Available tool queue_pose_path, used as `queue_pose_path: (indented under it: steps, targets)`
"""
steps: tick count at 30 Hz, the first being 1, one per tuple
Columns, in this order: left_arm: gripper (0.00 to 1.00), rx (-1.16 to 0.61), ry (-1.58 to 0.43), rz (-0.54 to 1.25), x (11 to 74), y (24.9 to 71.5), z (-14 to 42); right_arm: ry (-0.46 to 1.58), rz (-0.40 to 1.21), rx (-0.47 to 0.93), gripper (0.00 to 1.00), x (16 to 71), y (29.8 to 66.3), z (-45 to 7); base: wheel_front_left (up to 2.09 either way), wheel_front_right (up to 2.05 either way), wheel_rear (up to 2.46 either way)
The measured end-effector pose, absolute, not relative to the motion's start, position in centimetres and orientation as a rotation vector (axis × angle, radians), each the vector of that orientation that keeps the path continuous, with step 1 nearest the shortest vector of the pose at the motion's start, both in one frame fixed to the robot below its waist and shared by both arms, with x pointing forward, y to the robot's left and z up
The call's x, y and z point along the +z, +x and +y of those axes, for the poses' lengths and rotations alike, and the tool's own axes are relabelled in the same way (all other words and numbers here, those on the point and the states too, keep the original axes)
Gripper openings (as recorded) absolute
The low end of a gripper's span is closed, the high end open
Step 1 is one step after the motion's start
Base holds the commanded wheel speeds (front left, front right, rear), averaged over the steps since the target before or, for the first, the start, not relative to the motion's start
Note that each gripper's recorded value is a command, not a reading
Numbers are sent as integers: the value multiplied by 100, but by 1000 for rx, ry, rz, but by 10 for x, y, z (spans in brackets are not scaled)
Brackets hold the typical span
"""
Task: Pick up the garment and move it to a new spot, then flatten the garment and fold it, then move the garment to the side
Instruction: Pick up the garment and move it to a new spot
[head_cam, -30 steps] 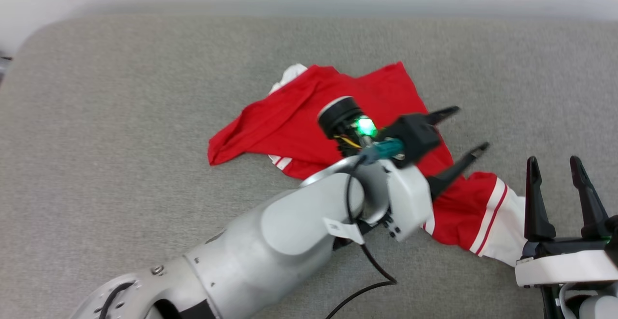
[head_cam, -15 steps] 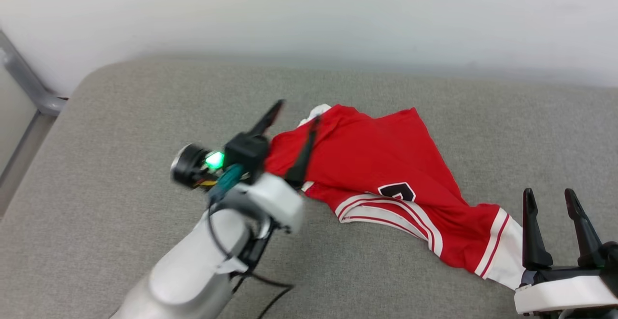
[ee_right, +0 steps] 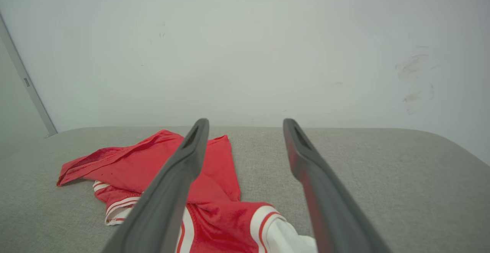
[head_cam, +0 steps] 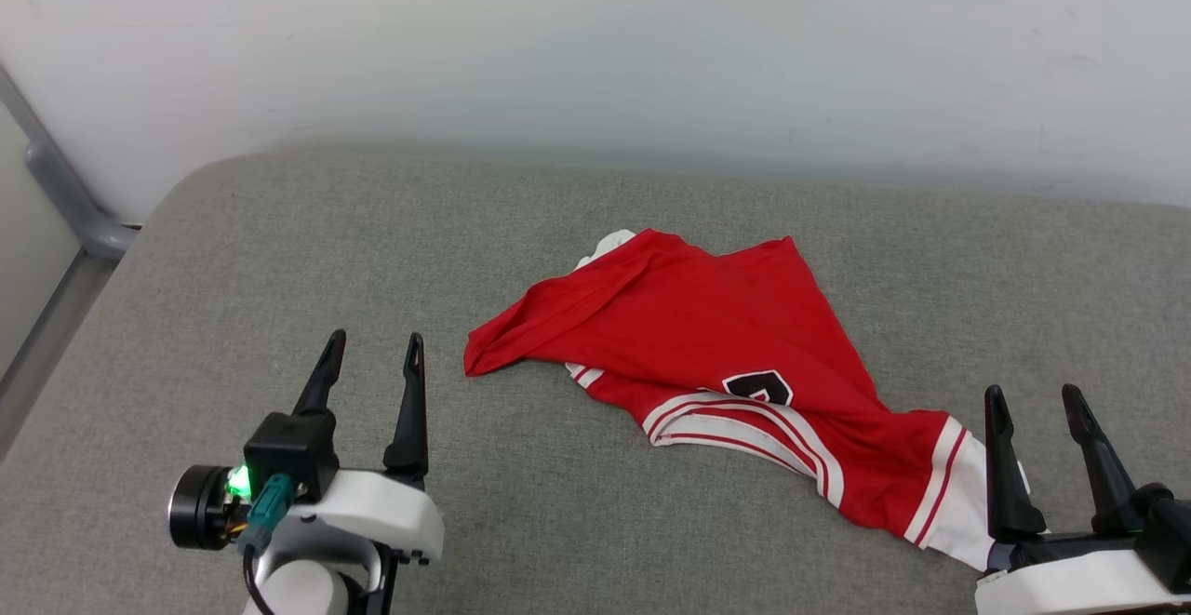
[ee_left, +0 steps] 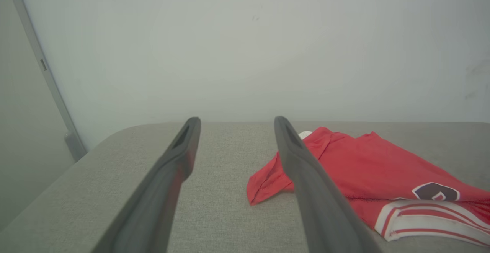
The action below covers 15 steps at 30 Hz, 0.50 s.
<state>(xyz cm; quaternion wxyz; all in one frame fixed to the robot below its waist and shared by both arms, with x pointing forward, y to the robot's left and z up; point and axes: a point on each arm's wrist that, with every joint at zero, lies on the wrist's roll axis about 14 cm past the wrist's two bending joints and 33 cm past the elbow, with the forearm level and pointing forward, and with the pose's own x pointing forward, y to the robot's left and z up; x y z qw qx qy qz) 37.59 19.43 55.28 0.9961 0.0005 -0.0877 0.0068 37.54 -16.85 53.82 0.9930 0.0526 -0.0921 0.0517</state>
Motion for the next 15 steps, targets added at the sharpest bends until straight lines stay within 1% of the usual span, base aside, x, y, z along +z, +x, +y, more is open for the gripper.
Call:
queue_pose_path:
  steps: [6,15]
  targets:
    - [100,23,-26,-165,541,359,193,113,-187,104,100,539,368,-168,0,0,0]
    - [100,-66,-45,-133,525,343,168,115,-179,121,100,537,357,-163,0,0,0]
